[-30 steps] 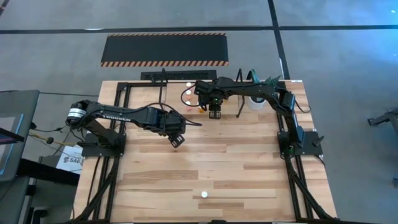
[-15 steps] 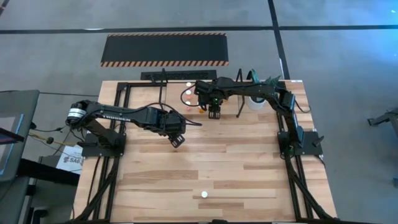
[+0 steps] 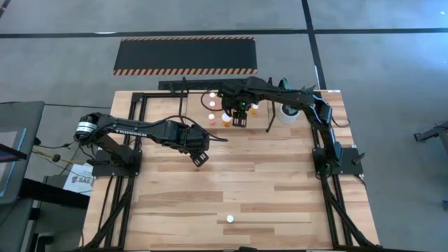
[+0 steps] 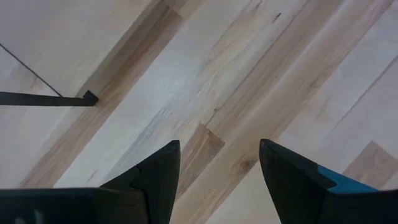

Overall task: Pick and place medicine bottles onto shelf by color
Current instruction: Put the small orange pill bottle on the shelf aligned with the other small orange pill bottles

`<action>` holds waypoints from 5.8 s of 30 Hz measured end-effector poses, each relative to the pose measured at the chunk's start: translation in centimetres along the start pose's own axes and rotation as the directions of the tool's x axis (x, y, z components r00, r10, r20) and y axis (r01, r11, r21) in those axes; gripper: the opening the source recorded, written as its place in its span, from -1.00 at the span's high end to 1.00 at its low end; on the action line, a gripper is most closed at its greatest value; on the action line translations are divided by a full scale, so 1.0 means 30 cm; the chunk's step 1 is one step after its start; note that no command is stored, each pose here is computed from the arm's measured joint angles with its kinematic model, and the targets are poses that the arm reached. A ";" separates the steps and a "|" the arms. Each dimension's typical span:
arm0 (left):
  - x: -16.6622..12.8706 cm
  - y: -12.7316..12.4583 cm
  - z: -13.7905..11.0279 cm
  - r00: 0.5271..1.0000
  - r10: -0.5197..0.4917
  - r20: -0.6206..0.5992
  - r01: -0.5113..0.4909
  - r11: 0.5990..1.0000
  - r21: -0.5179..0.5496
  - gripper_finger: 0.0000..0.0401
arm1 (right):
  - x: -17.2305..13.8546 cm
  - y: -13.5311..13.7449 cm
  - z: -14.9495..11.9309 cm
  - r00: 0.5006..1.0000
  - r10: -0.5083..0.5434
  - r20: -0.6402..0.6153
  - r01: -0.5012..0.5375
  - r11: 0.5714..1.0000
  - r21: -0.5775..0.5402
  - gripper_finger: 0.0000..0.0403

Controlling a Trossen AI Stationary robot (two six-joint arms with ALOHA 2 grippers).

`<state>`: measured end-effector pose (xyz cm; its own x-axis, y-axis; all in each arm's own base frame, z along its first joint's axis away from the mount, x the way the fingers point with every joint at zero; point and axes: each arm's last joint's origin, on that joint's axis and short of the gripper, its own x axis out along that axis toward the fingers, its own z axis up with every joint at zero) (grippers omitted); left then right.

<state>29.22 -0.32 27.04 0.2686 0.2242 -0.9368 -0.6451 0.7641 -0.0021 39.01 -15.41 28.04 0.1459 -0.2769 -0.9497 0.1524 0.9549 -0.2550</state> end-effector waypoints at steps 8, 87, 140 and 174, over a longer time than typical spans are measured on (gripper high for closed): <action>-0.005 -0.016 -0.012 1.000 -0.014 0.000 0.014 1.000 0.018 -0.03 | -0.177 -0.033 -0.032 1.000 -0.005 0.019 0.004 0.998 0.057 -0.12; 0.146 -0.841 -0.398 0.917 -0.309 0.252 0.242 0.934 0.264 -0.03 | -0.256 0.741 -1.122 0.892 0.229 0.390 -0.260 0.965 0.028 -0.11; 0.194 -0.857 -0.181 0.883 -0.380 0.276 0.286 0.901 0.326 0.56 | 0.062 0.718 -1.218 0.744 0.377 0.551 -0.590 0.758 0.279 0.36; 0.222 -0.350 0.560 0.884 -0.306 0.354 0.045 0.808 0.587 0.55 | 0.073 0.658 -1.100 0.735 0.160 0.659 -0.579 0.654 0.487 0.41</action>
<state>49.80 3.32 26.69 0.6878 0.1785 -0.7036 -0.0897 0.9828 0.1617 10.08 6.39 14.92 0.7758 -0.1219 -0.6190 0.4914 0.7321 0.4717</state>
